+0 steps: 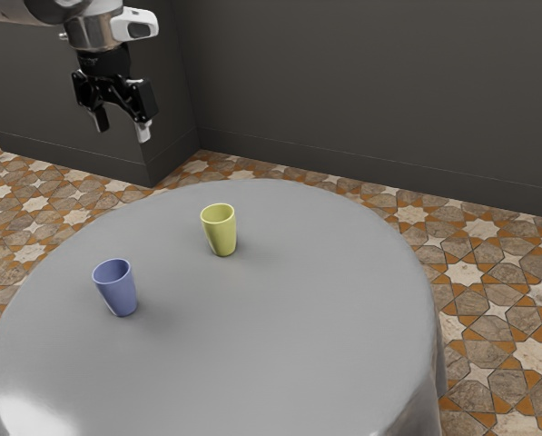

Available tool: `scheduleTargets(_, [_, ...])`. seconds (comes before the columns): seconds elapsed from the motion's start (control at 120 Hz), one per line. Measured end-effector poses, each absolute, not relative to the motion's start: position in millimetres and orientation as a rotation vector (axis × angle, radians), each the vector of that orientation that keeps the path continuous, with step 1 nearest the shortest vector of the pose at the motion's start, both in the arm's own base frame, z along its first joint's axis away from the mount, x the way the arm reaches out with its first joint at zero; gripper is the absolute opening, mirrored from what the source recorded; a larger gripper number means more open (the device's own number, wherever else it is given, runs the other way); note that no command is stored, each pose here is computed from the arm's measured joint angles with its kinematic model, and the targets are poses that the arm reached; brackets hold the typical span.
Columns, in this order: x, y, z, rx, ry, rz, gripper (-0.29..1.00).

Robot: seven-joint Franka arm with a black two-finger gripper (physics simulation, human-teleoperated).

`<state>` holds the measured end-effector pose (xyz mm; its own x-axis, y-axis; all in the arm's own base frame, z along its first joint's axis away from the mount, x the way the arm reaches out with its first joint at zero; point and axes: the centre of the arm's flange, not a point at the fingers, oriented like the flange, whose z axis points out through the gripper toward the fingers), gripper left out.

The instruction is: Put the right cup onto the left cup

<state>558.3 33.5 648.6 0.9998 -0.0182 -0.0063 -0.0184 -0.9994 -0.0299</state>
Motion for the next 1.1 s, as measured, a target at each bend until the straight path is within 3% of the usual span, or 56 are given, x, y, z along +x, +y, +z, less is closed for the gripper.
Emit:
scheduleTargets(0.375, [580.2,26.7,639.4,-3.102,0.055,-0.003,0.7])
scheduleTargets(1.1, [687.6,15.5,504.6,-3.088,0.111,0.132,0.7])
